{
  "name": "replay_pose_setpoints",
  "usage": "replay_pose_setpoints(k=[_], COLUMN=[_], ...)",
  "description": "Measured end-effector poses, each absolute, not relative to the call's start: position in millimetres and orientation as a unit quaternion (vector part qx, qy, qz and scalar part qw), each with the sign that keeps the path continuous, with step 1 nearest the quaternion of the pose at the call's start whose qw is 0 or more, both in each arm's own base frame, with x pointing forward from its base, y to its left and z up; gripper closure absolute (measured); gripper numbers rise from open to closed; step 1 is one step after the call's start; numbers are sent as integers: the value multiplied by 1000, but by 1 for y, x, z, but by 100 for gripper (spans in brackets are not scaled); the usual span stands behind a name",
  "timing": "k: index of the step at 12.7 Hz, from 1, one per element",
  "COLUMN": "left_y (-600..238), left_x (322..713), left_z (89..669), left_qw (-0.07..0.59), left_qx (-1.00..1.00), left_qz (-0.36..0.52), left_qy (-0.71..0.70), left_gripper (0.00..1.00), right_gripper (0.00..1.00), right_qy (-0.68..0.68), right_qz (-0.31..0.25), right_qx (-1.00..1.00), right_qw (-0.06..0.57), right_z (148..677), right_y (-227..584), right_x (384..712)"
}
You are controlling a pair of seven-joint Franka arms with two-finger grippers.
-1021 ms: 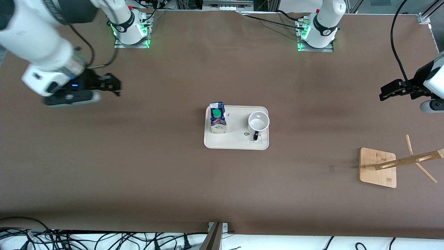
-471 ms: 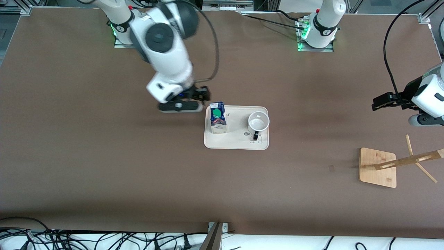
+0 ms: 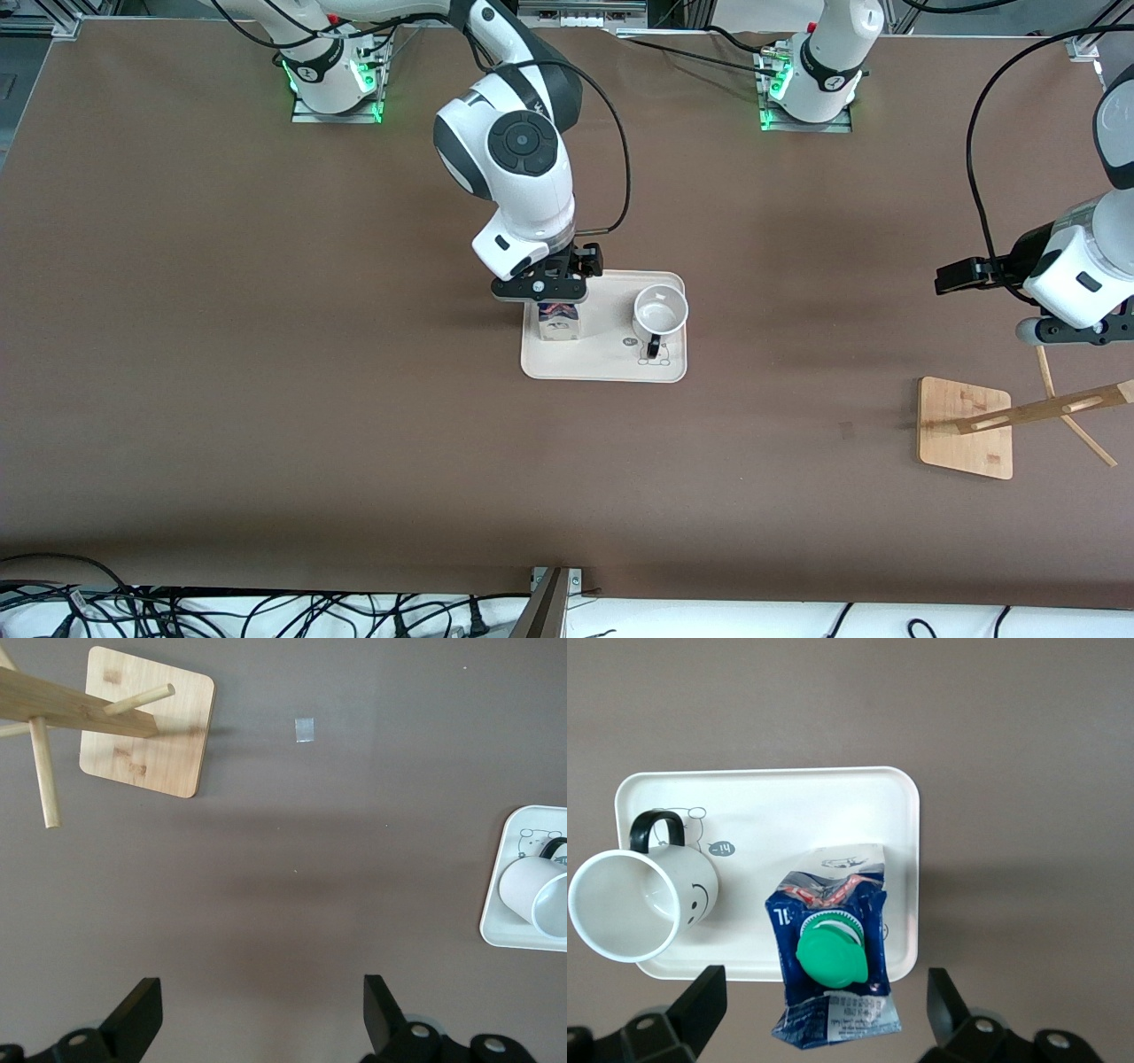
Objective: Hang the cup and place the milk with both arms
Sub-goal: 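Reach the right gripper to the milk carton and grasp it, then set the carton down with the right gripper while the left gripper reaches the mug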
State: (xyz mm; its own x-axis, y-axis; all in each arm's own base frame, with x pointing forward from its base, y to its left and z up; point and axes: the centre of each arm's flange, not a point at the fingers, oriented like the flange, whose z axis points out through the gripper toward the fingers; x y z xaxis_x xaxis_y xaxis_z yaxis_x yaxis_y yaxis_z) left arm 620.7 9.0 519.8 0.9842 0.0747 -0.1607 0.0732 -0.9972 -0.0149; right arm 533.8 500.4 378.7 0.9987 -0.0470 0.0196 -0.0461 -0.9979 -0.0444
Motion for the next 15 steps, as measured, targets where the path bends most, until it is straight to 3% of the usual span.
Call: replay_pose_setpoints(k=[4,6,10,15], left_y=[-7,-27,-39,-43], left_x=[621,619,617,615], left_z=[520,520,520,520], left_qw=[5,6,-22,-39], left_qx=[-996,-996,-995,-993], left_qz=[80,86,95,99], left_qy=[-33,-29,-19,49], left_gripper=[0,0,0,0], right_gripper=[0,7,56,59], right_qy=[15,15,20,20], right_qz=[-4,-2,-8,14], right_qx=[-1000,-1000,-1000,-1000], right_qw=[9,7,8,12], right_z=[359,347,349,420], right_y=[508,509,504,448], right_x=[528,529,535,568])
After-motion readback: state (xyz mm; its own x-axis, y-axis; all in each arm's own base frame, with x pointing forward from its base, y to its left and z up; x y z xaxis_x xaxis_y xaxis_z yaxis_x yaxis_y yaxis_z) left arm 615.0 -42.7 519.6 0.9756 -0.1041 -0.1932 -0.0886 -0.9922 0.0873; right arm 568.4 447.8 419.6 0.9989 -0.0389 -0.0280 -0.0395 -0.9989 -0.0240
